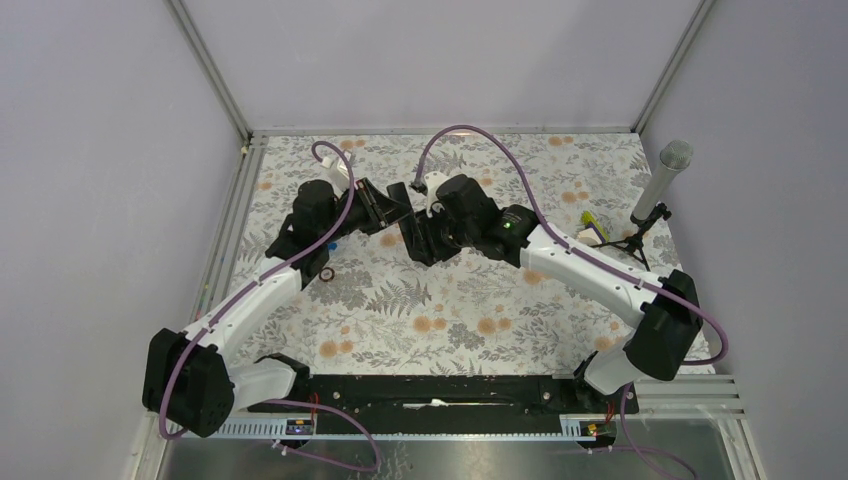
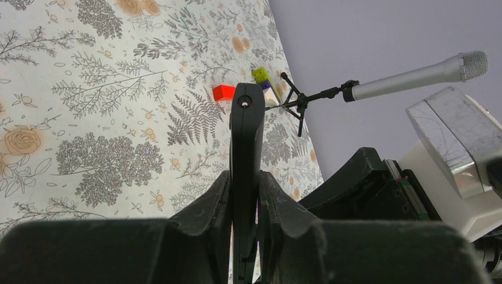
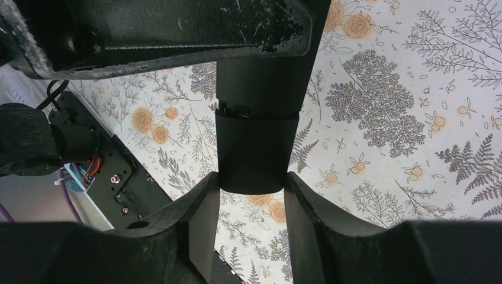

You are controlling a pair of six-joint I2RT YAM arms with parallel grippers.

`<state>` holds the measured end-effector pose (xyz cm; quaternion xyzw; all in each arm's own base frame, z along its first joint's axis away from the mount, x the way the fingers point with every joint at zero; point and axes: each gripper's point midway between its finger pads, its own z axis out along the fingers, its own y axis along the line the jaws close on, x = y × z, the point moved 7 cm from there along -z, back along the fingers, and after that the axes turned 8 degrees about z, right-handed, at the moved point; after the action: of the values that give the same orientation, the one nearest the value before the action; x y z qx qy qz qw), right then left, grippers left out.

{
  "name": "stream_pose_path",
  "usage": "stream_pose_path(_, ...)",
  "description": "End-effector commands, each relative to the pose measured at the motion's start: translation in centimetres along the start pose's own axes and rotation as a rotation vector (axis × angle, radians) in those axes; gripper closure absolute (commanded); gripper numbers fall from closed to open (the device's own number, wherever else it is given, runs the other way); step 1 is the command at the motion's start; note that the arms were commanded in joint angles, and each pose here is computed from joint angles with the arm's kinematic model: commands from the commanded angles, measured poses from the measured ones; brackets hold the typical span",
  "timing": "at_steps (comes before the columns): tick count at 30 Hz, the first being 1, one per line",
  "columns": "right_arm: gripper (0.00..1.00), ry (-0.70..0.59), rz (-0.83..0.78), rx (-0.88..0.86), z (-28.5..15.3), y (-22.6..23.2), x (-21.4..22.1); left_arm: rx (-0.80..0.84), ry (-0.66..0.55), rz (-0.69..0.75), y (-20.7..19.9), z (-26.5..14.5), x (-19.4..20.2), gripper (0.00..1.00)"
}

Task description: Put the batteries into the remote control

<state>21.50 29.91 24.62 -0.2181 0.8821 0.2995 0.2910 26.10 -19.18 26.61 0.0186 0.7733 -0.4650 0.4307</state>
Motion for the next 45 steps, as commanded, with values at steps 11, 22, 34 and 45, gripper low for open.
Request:
stream_pose_path(11,0.68,0.045,0.079,0.01,1.8,1.1,-0.9,0.125,-0.058,-0.03,-3.2,-0.3,-2.2,1.0)
stream_pose_path(22,0.64,0.004,0.07,0.041,1.8,0.9,-1.5,0.144,-0.011,-0.016,-3.5,-0.6,-1.8,1.0)
stream_pose_path(34,0.64,-0.073,0.086,0.067,2.7,0.9,-3.0,0.208,0.041,-0.053,-3.6,-0.7,-0.7,1.0)
stream_pose_path(45,0.62,-0.163,0.103,0.145,2.6,0.5,-4.8,0.099,0.092,-0.027,-2.0,-0.7,0.3,1.0)
